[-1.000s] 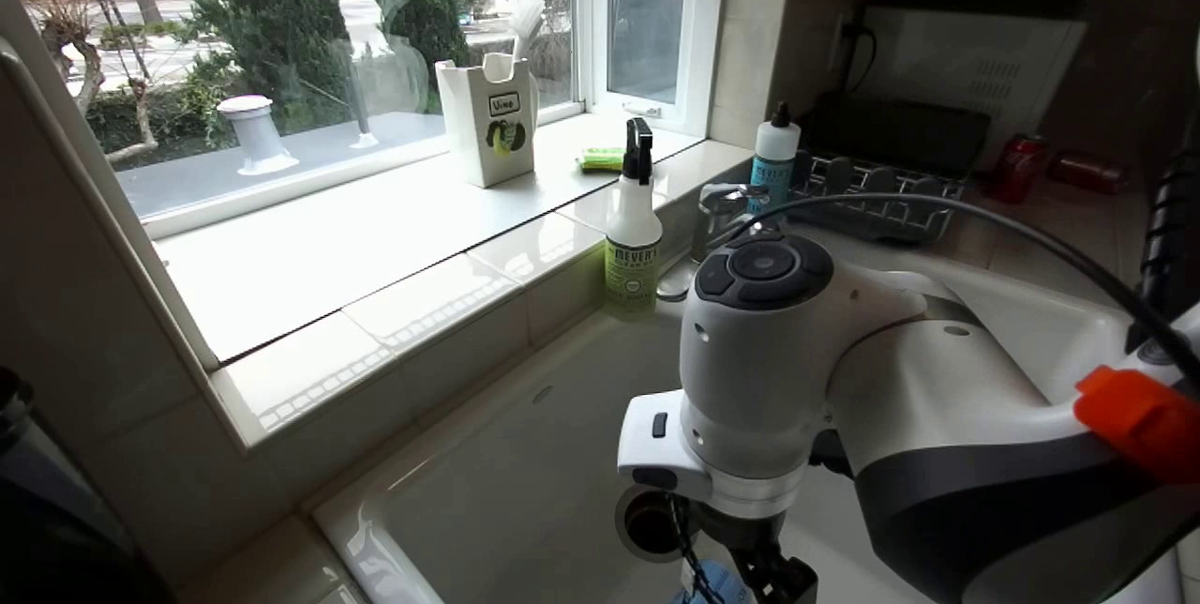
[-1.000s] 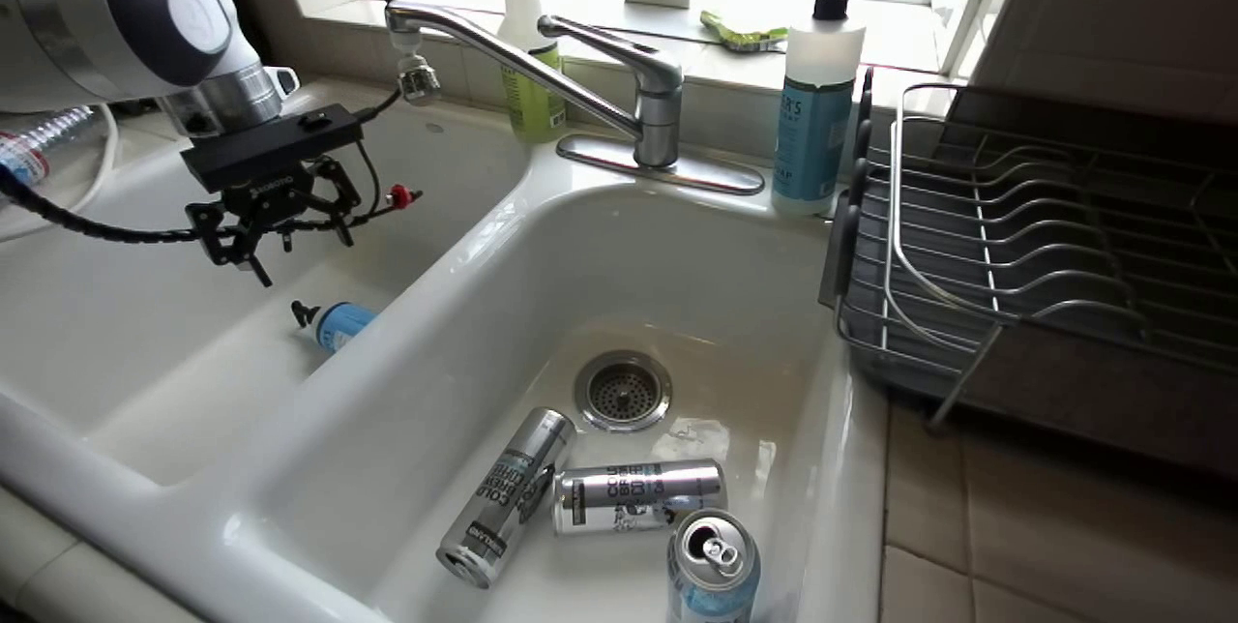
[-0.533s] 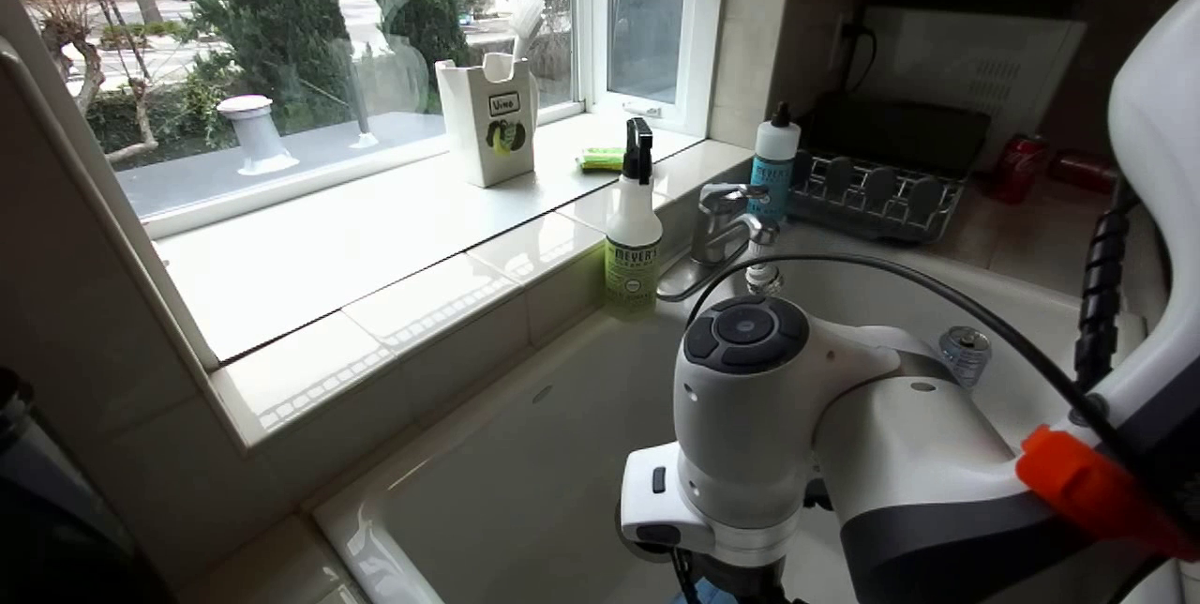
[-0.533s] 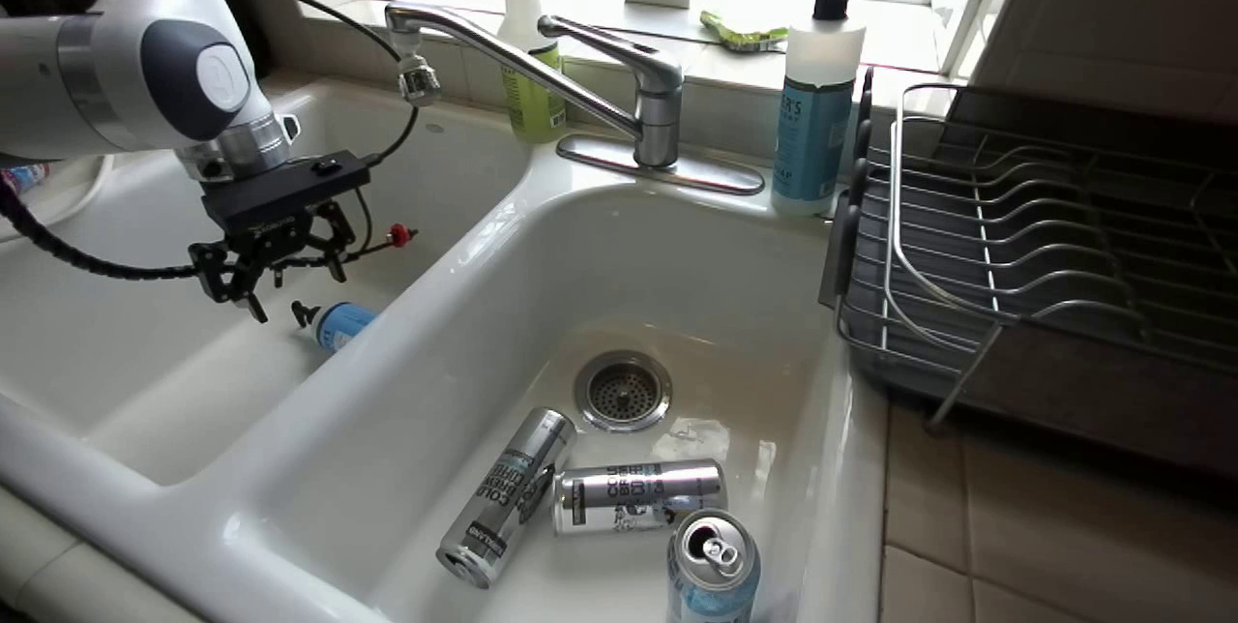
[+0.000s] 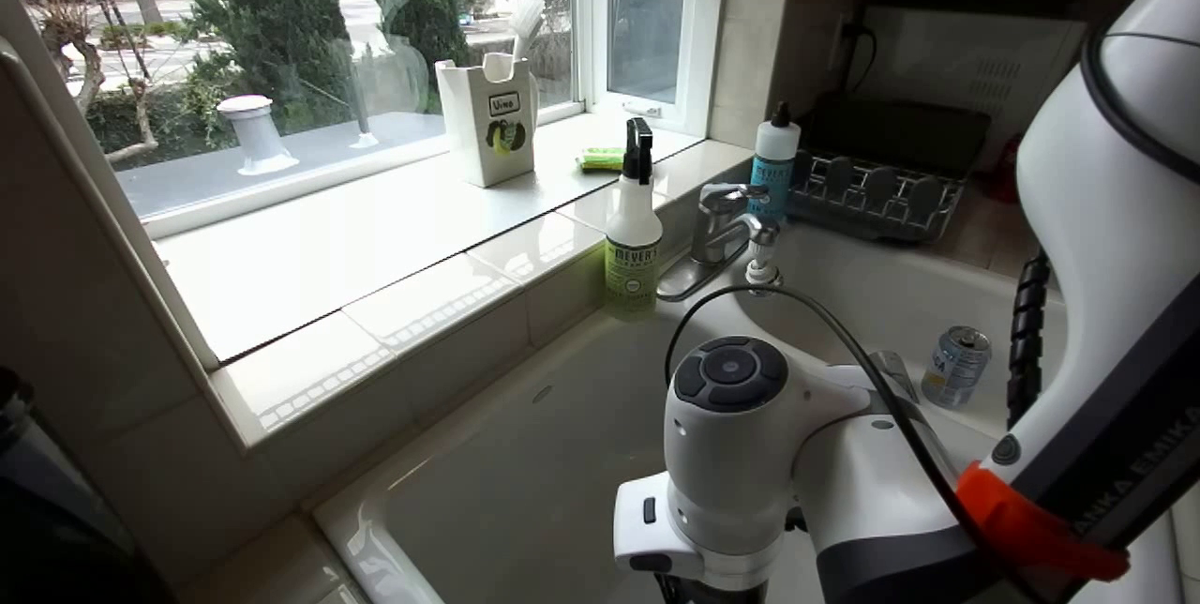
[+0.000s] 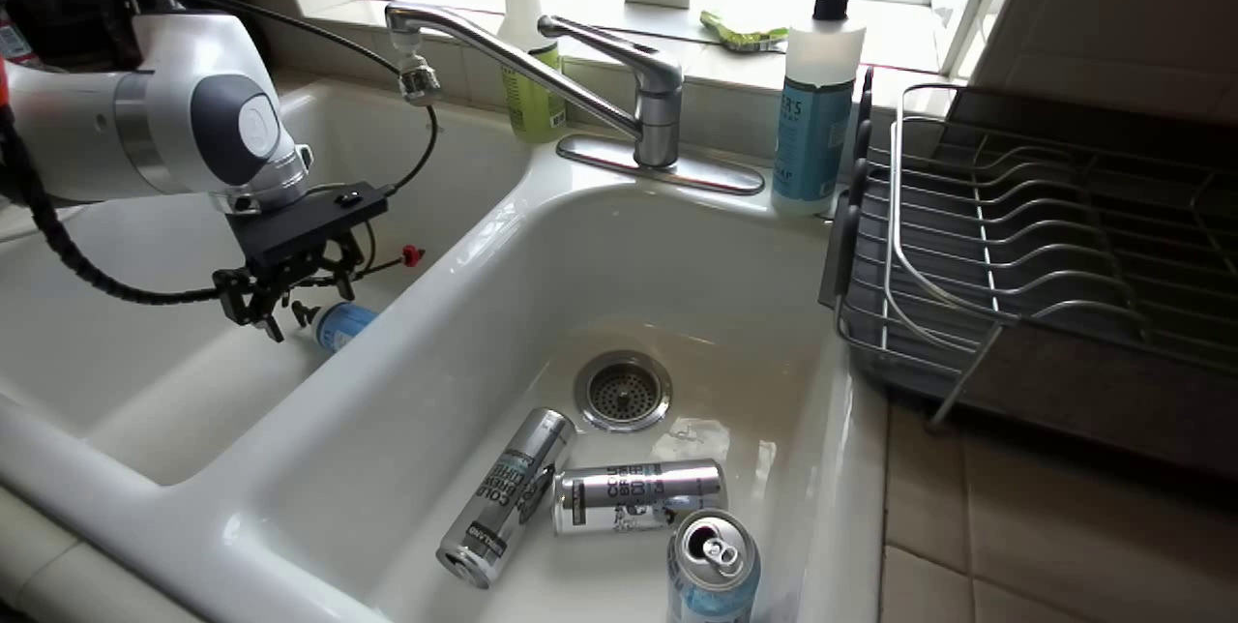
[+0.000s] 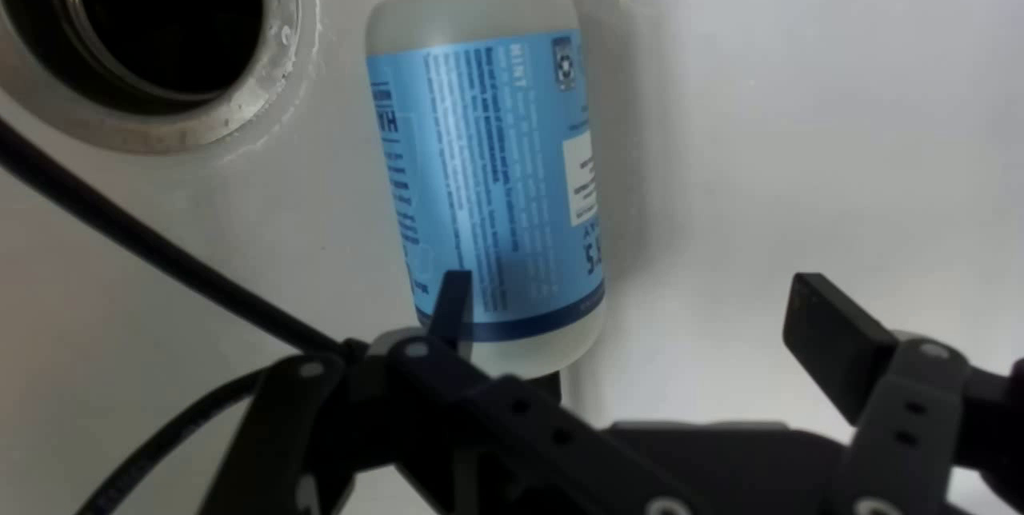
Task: Pick up the bottle from the left sink and put it on the window sill
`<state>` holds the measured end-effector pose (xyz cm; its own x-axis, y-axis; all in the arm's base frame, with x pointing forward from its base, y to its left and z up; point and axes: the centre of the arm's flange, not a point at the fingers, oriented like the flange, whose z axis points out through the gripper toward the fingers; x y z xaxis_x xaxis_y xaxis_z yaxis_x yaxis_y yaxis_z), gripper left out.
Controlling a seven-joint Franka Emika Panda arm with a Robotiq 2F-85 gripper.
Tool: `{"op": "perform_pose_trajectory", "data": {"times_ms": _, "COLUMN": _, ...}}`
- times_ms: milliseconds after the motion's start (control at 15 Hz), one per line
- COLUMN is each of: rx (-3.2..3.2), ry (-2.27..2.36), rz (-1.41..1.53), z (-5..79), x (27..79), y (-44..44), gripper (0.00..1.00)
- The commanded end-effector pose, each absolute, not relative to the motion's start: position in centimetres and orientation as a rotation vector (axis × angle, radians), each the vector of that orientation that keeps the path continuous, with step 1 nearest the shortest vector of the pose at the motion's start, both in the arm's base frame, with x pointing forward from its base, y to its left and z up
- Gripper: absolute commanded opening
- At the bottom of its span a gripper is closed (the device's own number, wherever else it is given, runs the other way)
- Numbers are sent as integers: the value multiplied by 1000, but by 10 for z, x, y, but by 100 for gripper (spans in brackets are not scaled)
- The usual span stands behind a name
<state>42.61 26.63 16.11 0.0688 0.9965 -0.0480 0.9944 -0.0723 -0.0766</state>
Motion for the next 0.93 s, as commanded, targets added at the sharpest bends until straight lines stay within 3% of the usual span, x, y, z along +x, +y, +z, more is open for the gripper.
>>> {"op": "perform_pose_trajectory", "data": {"times_ms": 0, "rx": -2259, "ry": -2120, "rz": 123, "z": 139, "x": 440, "y": 262, "gripper": 100}}
{"op": "perform_pose_trajectory", "data": {"times_ms": 467, "rx": -2267, "ry": -2101, "rz": 122, "z": 124, "x": 463, "y": 255, "gripper": 99}}
{"op": "perform_pose_trajectory", "data": {"times_ms": 600, "rx": -2258, "ry": -2104, "rz": 131, "z": 120, "x": 465, "y": 255, "gripper": 74}}
{"op": "perform_pose_trajectory", "data": {"times_ms": 733, "rx": -2245, "ry": -2109, "rz": 143, "z": 116, "x": 466, "y": 255, "gripper": 60}}
{"op": "perform_pose_trajectory", "data": {"times_ms": 800, "rx": -2240, "ry": -2111, "rz": 149, "z": 115, "x": 466, "y": 255, "gripper": 89}}
{"op": "perform_pose_trajectory", "data": {"times_ms": 867, "rx": -2238, "ry": -2115, "rz": 150, "z": 114, "x": 467, "y": 255, "gripper": 89}}
